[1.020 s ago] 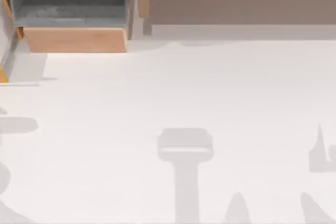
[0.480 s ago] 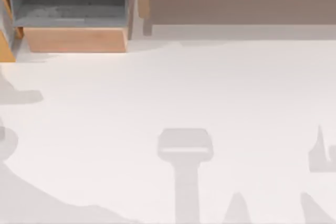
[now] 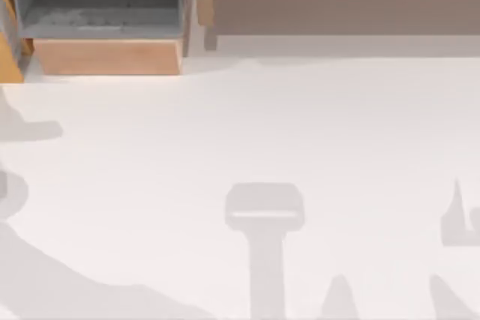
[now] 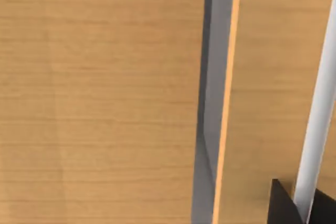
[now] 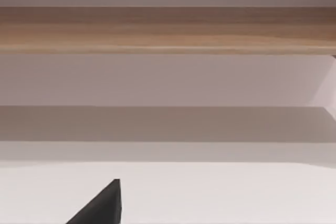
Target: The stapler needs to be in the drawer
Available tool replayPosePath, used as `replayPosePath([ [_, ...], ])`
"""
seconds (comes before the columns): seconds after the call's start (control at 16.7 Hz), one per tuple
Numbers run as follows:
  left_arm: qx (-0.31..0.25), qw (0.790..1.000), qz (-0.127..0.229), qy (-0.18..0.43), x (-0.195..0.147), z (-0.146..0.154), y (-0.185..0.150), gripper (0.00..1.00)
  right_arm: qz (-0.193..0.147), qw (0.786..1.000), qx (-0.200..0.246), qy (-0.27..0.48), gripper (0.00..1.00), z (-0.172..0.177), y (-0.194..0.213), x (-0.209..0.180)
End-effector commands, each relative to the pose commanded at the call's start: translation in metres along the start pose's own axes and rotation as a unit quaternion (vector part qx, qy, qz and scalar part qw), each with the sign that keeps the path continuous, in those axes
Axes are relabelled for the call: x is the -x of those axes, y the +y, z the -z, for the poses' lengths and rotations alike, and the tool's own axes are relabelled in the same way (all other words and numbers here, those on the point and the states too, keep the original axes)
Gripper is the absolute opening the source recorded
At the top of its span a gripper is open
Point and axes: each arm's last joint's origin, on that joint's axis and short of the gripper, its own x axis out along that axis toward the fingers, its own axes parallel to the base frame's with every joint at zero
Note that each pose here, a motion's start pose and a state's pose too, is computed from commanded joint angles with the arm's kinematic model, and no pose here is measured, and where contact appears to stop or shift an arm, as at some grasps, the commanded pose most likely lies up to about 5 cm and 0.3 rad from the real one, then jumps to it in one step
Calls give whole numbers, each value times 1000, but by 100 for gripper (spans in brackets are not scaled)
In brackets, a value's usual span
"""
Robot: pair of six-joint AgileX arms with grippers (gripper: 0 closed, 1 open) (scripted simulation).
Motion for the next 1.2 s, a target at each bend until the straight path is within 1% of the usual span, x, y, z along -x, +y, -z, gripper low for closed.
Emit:
replayPosePath([
  [0.24,-3,1000,-7,2,-34,2,4,0,0,1000,0,0,100,0,0,0],
  [0.36,-2,1000,-5,0,-49,0,4,0,0,1000,0,0,100,0,0,0],
  [0.66,-1,1000,-2,0,-54,-1,3,0,0,1000,0,0,100,0,0,0],
  [1.2,-1,1000,-2,0,-54,-1,3,68,0,1000,0,0,100,0,0,0],
])
